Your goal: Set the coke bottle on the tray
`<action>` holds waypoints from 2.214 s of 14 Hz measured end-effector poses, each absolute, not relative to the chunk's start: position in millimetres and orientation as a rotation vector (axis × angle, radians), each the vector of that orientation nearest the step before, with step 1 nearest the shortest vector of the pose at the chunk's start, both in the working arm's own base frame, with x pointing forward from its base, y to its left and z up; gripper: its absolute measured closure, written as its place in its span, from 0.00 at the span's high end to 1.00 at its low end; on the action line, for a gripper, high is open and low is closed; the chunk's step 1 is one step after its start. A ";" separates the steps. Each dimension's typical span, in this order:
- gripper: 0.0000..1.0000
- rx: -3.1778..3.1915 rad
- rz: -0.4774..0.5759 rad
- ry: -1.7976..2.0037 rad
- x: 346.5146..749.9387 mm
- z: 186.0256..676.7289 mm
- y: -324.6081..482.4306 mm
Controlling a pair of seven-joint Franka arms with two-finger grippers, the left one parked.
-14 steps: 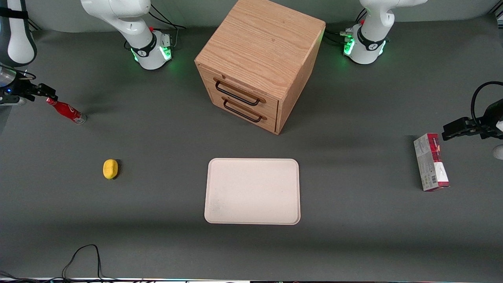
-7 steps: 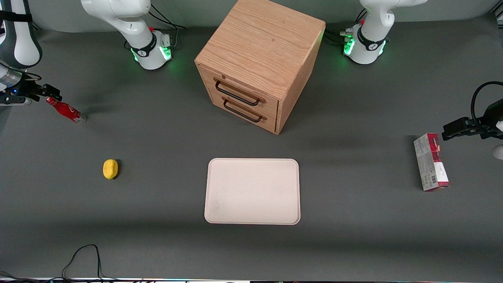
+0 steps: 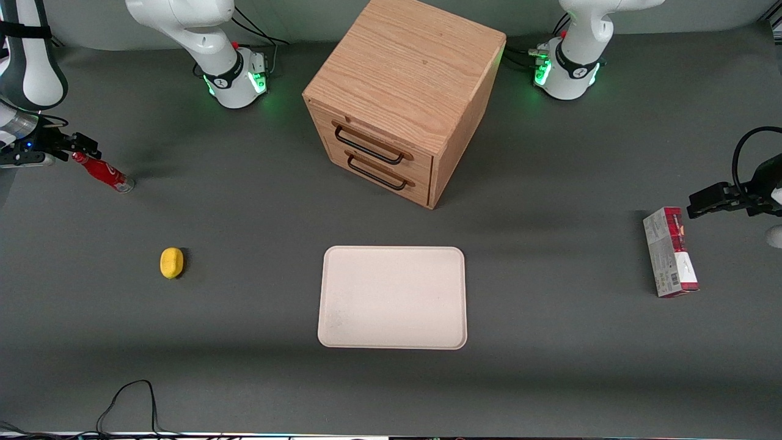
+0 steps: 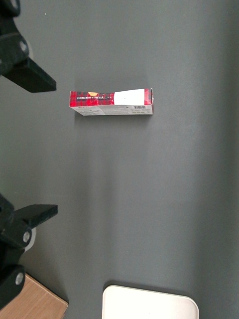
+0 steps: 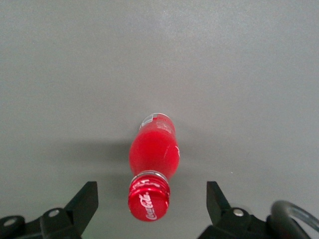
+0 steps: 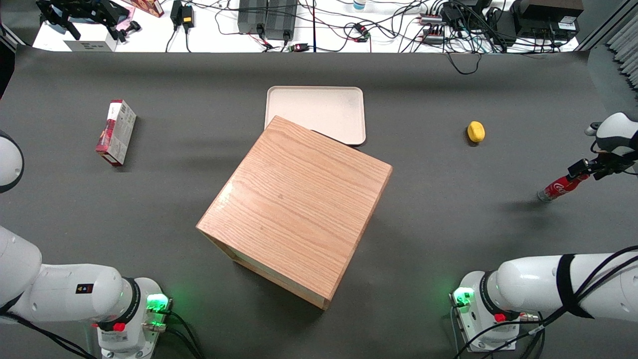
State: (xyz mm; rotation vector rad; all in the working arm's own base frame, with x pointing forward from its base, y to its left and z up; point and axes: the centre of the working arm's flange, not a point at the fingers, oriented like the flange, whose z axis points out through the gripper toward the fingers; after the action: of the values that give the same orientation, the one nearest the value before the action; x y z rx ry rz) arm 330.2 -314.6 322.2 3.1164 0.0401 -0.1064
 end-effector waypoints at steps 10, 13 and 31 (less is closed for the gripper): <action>0.31 3.116 -0.104 0.078 331.6 322.8 -313.9; 0.31 3.118 -0.130 0.111 344.6 339.4 -312.4; 0.31 3.125 0.077 0.578 542.7 703.1 -99.7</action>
State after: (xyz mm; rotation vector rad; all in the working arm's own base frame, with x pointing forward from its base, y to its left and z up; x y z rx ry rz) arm 542.7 -99.7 703.1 3.1246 0.5785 0.0774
